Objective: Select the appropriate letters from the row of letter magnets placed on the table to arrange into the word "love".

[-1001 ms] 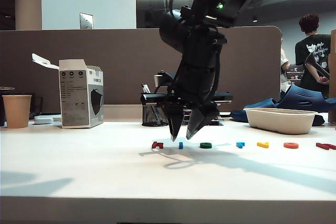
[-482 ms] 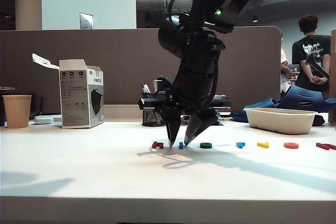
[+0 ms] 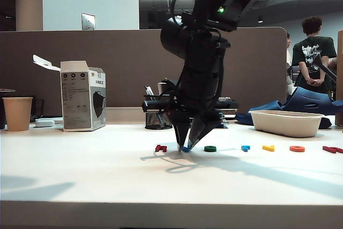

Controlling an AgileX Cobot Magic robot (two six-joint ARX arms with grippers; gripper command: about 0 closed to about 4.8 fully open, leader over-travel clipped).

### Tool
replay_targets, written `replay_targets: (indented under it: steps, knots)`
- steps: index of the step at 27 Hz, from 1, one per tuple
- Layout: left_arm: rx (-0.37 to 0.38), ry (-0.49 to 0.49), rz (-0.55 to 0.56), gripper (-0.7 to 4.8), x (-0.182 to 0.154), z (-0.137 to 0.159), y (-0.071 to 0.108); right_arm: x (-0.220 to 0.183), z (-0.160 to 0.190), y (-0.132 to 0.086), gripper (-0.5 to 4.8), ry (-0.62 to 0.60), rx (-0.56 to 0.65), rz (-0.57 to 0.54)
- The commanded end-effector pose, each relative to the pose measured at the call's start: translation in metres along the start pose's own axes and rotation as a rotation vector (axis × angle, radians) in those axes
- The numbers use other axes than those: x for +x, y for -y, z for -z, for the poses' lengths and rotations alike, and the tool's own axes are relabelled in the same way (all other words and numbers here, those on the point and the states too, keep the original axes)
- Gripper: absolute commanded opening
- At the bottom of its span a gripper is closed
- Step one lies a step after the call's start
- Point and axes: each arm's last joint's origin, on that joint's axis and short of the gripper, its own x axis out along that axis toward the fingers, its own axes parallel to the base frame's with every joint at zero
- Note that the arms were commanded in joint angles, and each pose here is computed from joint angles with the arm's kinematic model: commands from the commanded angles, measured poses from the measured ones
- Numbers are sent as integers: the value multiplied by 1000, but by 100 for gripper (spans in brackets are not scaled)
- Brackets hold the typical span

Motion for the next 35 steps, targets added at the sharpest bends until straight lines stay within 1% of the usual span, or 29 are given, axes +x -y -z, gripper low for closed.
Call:
replay_targets:
  steps: [1,4,10,19,26,30,32,35]
  knots:
    - [0,9,6,-4,-1,-1,1,7,15,0,17,-113,-19,24]
    - [0,9,6,-4,-1,-1,1,7,15,-2,-3,-112,-24,22]
    - [0,9,6,-4,-1,-1,1,7,17,-4,-3,-124,-30,24]
    - [0,9,6,-4,-1,-1,1,-2,26,-1,-3,-226,-4,56]
    - [0,9,6,-4,-1,-1,1,-40,27,-3,-3,-242,34,50]
    - [0,9,6,-4,-1,-1,1,-57,32,0,-3,-205,85,29]
    - [0,9,6,-4,-1,-1,1,-56,40,2,-3,-211,132,-7]
    - [0,9,6,-4,-1,-1,1,-44,54,-1,-3,-209,143,-18]
